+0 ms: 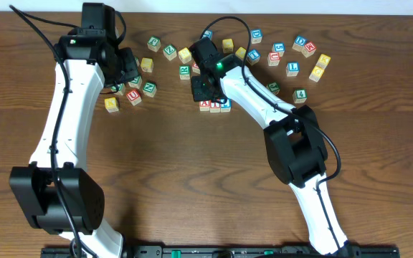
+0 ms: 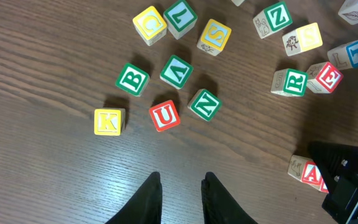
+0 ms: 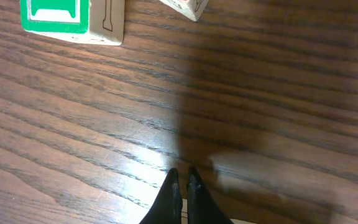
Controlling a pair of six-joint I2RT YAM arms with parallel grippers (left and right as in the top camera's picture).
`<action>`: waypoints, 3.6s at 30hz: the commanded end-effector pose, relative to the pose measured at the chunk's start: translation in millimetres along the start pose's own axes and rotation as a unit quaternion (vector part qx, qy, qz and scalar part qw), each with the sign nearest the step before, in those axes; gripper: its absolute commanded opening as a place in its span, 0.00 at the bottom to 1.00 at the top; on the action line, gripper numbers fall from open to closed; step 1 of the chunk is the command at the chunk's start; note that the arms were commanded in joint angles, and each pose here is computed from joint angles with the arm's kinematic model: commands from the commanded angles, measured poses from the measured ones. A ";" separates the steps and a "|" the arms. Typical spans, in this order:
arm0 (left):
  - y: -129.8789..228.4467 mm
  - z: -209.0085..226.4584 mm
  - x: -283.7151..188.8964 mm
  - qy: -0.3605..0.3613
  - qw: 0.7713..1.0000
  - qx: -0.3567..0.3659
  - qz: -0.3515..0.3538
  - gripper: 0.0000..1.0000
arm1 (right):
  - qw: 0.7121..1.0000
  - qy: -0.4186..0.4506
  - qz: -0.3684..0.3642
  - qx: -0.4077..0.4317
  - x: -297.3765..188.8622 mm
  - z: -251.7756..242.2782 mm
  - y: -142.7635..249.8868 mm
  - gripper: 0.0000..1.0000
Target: Spell out AI2
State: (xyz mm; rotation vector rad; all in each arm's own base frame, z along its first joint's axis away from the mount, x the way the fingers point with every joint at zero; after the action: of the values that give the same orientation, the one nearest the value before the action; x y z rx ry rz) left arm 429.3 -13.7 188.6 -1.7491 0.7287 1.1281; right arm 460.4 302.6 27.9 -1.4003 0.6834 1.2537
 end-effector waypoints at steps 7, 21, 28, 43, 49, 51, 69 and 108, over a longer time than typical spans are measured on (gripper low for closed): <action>-1.1 2.6 2.8 -0.007 1.000 0.004 -0.001 0.23 | 1.000 -0.002 0.019 0.003 5.7 0.8 10.2 0.01; -2.0 2.1 6.8 -0.007 1.000 0.004 -0.001 0.23 | 1.000 -0.004 -0.014 -0.011 -1.0 -6.5 -9.6 0.08; -8.8 -1.2 6.6 -0.001 1.000 0.004 -0.016 0.23 | 0.998 -0.003 -0.064 0.008 -54.3 -34.7 -43.8 0.09; -44.8 50.1 -83.9 -0.026 0.990 -0.034 -0.138 0.46 | 0.992 0.061 -0.090 0.063 -245.0 -164.9 -16.9 0.20; -49.0 78.0 -111.6 -0.035 0.984 -0.065 -0.164 0.68 | 0.990 0.086 -0.067 0.092 -277.9 -214.2 14.8 0.32; -45.0 82.6 -110.1 -0.041 0.985 -0.068 -0.155 0.72 | 0.989 0.093 -0.053 0.100 -282.6 -228.1 26.0 0.41; -30.9 87.3 -102.9 -0.053 0.989 -0.068 -0.122 0.98 | 0.981 0.111 -0.115 0.108 -356.0 -225.3 45.6 0.99; -30.9 87.3 -102.9 -0.053 0.989 -0.068 -0.122 0.97 | 0.940 0.166 -0.298 -0.010 -410.5 -205.9 58.0 0.99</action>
State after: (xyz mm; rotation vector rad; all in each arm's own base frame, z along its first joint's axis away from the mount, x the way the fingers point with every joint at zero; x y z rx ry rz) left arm 379.2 76.7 281.8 -1.8236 0.3703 1.0961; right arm 384.9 -1.1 354.7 -1.6176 0.4877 0.6157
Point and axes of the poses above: each gripper's point midway between its finger pads, its own x axis out along the fingers, its own z axis along the line the jaws close on, y = z × x, the point moved 1 cm from there along -x, back along the fingers, and after that the axes turned 8 degrees about -x, right-handed, at the moved point
